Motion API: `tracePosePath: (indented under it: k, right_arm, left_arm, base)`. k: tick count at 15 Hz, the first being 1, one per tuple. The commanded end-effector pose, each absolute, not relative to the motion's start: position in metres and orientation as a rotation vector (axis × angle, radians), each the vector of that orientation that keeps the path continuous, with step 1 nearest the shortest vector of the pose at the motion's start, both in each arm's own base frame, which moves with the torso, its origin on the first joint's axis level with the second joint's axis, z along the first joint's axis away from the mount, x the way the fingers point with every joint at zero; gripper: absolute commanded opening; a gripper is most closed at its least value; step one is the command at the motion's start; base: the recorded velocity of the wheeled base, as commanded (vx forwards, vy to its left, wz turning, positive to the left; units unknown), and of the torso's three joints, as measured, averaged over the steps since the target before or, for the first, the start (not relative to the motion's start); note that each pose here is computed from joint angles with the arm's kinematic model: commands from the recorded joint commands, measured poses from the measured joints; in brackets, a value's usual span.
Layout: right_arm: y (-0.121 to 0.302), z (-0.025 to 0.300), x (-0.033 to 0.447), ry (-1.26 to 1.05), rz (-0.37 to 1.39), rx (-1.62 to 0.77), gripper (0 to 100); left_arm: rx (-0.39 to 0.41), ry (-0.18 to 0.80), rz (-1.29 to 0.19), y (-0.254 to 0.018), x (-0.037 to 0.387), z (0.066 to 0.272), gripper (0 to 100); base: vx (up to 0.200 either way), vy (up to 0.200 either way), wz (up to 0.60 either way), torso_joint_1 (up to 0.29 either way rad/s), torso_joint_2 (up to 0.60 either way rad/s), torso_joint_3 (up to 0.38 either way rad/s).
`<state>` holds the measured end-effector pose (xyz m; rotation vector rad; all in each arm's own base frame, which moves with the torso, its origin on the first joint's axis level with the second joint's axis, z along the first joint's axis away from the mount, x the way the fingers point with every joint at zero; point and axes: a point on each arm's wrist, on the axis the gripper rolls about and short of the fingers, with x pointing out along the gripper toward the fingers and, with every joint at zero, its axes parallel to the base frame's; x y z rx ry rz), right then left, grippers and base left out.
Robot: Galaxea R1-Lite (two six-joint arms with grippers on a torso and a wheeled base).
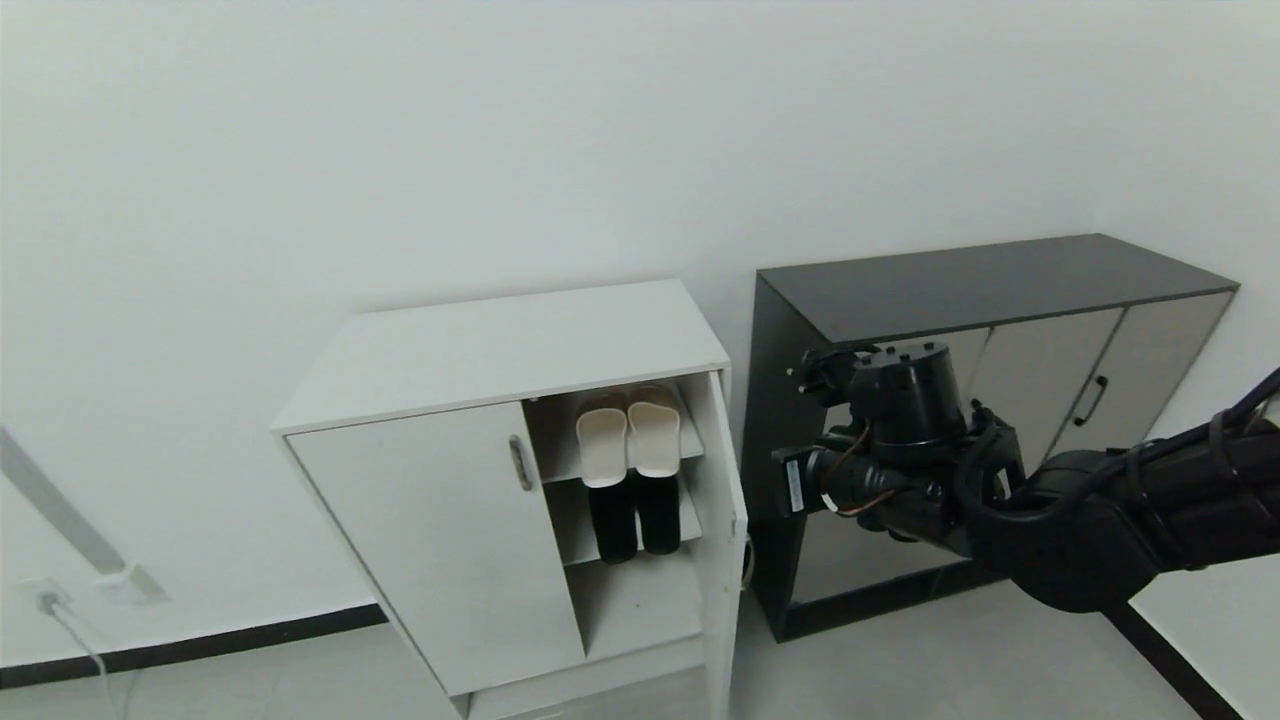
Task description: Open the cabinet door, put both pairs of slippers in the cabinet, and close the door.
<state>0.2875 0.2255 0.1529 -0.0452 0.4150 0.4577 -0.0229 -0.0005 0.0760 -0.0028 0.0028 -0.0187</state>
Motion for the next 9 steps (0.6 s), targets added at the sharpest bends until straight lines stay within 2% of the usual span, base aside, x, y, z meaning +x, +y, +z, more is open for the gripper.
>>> tracePosePath:
  k: [1, 9]
  right_arm:
    - [0.224, 0.151, 0.289, 0.422, 0.46, -0.043, 0]
    - [0.194, 0.135, 0.32, 0.452, 0.296, -0.104, 0]
  left_arm:
    - [-0.003, 0.006, -0.018, 0.0, -0.023, 0.076, 0]
    - [-0.003, 0.006, -0.018, 0.0, -0.023, 0.076, 0]
  base:
    - [0.0, 0.0, 0.0, 0.0, 0.0, 0.0]
    - [0.0, 0.0, 0.0, 0.0, 0.0, 0.0]
